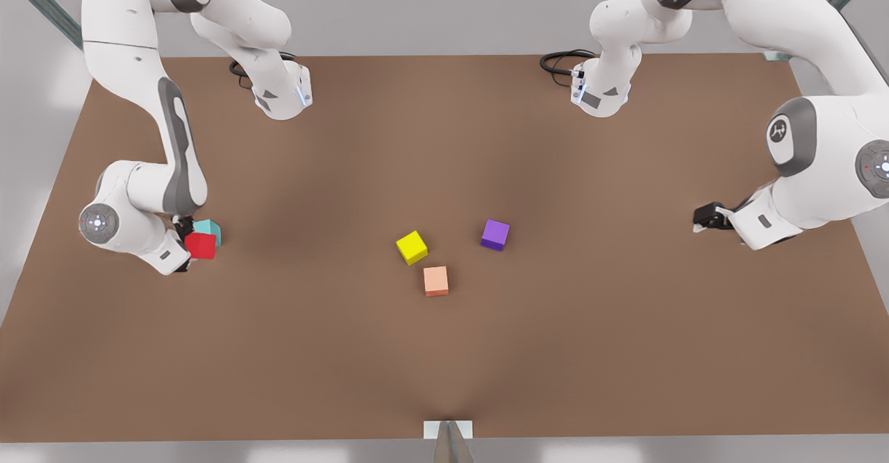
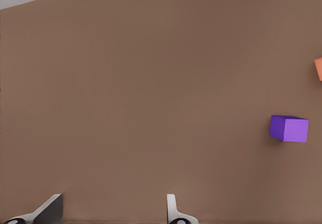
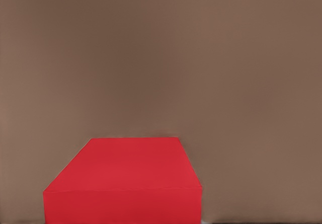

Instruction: Pick up red wooden cube and pass to hand red wooden cube and place in blue wooden cube

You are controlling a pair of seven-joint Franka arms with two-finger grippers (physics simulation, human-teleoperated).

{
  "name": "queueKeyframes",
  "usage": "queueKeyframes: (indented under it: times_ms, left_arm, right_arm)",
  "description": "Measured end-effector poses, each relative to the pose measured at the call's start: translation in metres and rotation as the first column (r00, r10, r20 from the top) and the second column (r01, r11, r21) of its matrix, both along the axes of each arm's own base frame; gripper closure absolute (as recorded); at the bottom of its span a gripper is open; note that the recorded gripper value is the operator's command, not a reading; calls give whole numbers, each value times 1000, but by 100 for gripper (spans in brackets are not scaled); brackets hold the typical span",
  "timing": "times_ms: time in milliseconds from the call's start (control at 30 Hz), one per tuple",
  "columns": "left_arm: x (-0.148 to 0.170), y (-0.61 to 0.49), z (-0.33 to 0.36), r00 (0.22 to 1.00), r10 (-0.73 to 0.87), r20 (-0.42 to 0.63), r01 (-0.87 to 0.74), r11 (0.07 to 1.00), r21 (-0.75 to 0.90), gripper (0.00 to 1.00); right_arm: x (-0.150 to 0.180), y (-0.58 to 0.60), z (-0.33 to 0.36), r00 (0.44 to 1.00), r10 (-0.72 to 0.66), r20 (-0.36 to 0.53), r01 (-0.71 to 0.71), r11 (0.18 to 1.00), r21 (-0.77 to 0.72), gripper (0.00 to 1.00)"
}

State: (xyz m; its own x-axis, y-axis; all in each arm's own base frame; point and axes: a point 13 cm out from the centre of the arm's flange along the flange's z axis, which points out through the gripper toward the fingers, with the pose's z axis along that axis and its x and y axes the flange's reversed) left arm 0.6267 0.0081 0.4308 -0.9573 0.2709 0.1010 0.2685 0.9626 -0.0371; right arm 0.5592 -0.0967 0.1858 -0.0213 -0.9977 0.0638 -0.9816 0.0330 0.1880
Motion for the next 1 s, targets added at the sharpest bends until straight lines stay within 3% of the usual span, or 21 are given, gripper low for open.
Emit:
queueKeyframes:
  times_ms: [267,567,867,1000]
  left_arm:
    - [1,-30,-2,998,-64,-3,64,997,41,0]
    - [6,-62,-3,993,-119,20,117,989,89,0]
    - [6,-86,-2,989,-142,34,138,984,112,0]
    - [-7,-88,-6,993,-117,-21,118,990,80,0]
  right_arm:
    - [-14,-36,-13,996,-67,63,71,995,-76,42]
    - [-54,-50,-41,989,-140,45,144,986,-90,42]
    - [-71,-64,-52,980,-190,49,194,976,-99,41]
    - [-83,-68,-61,976,-212,41,215,972,-97,36]
